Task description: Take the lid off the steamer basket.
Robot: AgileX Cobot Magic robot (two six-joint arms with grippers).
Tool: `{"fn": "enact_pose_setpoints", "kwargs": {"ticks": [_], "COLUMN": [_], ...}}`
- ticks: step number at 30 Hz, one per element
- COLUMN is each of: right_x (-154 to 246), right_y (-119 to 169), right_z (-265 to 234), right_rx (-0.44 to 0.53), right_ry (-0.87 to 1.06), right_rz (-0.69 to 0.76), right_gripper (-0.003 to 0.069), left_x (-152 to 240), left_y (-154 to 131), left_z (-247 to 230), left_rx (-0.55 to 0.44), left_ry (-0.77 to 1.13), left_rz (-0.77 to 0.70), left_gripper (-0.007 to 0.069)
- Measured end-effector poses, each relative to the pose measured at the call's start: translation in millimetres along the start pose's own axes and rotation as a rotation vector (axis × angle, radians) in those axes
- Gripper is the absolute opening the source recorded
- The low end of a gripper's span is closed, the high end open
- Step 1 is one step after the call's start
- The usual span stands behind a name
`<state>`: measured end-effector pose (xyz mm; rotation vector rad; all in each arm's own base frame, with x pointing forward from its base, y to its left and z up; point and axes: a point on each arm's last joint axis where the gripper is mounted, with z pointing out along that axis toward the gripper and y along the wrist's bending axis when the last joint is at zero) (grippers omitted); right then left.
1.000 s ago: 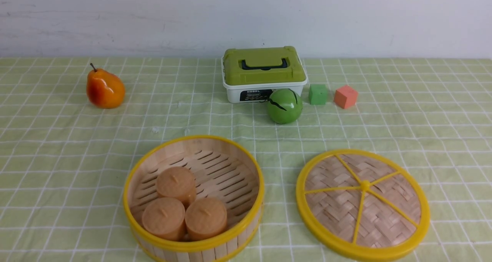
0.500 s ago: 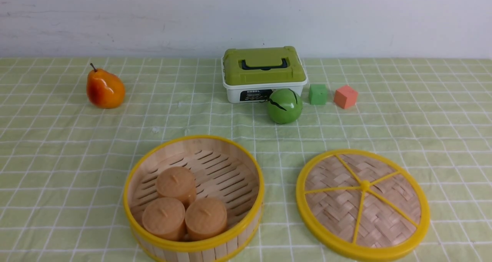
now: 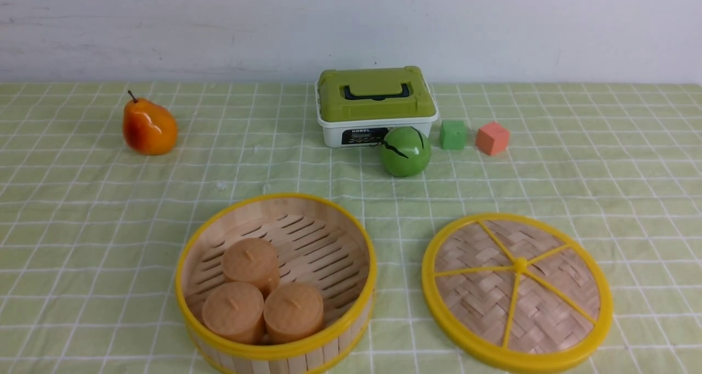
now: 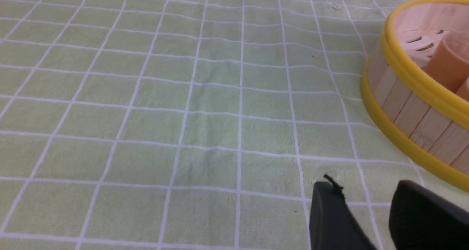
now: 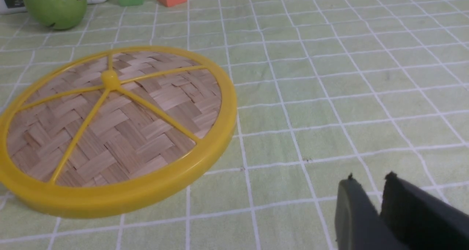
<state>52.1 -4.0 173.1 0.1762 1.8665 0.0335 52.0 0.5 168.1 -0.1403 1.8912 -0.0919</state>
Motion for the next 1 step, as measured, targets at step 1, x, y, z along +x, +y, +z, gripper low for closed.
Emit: {"fn": "enact_pose_setpoints", "kwargs": {"ticks": [1], "right_x": [0.0], "right_y": [0.0], "right_z": [0.0], "right_rx": [0.0], "right_ry": [0.0], "right_rz": [0.0], "right_gripper": [0.0105], "left_x": [0.0], "left_y": [0.0], "left_z": [0.0], "left_rx": [0.0], "left_ry": [0.0], "left_rz": [0.0], "left_gripper": [0.0239]}}
